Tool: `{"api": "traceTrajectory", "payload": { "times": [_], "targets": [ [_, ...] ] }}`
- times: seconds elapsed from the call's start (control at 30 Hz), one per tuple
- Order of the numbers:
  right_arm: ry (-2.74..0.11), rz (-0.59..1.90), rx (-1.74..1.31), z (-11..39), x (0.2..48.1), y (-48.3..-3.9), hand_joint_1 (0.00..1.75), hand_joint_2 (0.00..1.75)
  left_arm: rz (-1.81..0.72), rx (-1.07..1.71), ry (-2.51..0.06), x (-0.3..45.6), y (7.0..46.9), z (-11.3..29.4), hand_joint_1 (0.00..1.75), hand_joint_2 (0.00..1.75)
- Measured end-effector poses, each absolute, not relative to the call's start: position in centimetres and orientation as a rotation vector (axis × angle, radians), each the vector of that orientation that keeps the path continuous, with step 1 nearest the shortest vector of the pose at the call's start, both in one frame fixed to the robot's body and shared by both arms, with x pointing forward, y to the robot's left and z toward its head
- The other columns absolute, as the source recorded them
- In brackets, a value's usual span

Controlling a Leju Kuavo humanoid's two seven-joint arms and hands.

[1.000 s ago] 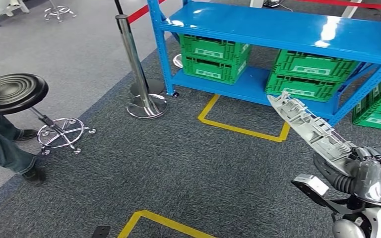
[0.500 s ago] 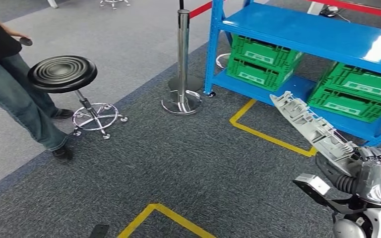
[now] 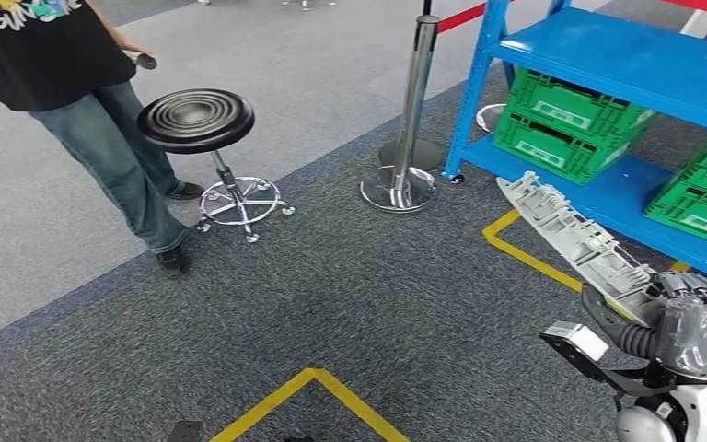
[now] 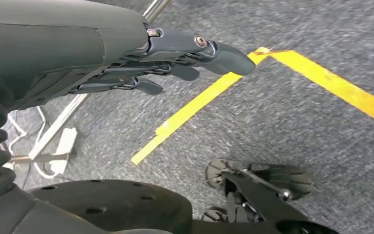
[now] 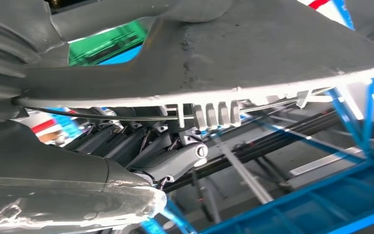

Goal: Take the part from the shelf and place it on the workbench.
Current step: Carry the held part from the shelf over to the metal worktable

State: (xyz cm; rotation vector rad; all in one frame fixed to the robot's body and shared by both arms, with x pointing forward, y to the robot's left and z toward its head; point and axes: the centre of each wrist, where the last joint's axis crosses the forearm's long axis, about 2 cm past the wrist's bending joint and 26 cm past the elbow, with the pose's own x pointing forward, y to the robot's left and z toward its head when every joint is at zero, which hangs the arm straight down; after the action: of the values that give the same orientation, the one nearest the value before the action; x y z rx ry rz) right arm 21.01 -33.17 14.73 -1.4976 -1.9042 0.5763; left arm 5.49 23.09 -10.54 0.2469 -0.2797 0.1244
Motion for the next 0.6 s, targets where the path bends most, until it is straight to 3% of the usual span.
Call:
{"api": "traceTrajectory", "payload": {
  "times": [0.6],
  "targets": [
    [-1.840, 0.589, -1.515, 14.1, 19.1, -33.9, 1.75, 1.75, 0.124, 0.233, -0.275, 5.6, 23.2, -10.5, 0.00, 1.75]
  ]
}}
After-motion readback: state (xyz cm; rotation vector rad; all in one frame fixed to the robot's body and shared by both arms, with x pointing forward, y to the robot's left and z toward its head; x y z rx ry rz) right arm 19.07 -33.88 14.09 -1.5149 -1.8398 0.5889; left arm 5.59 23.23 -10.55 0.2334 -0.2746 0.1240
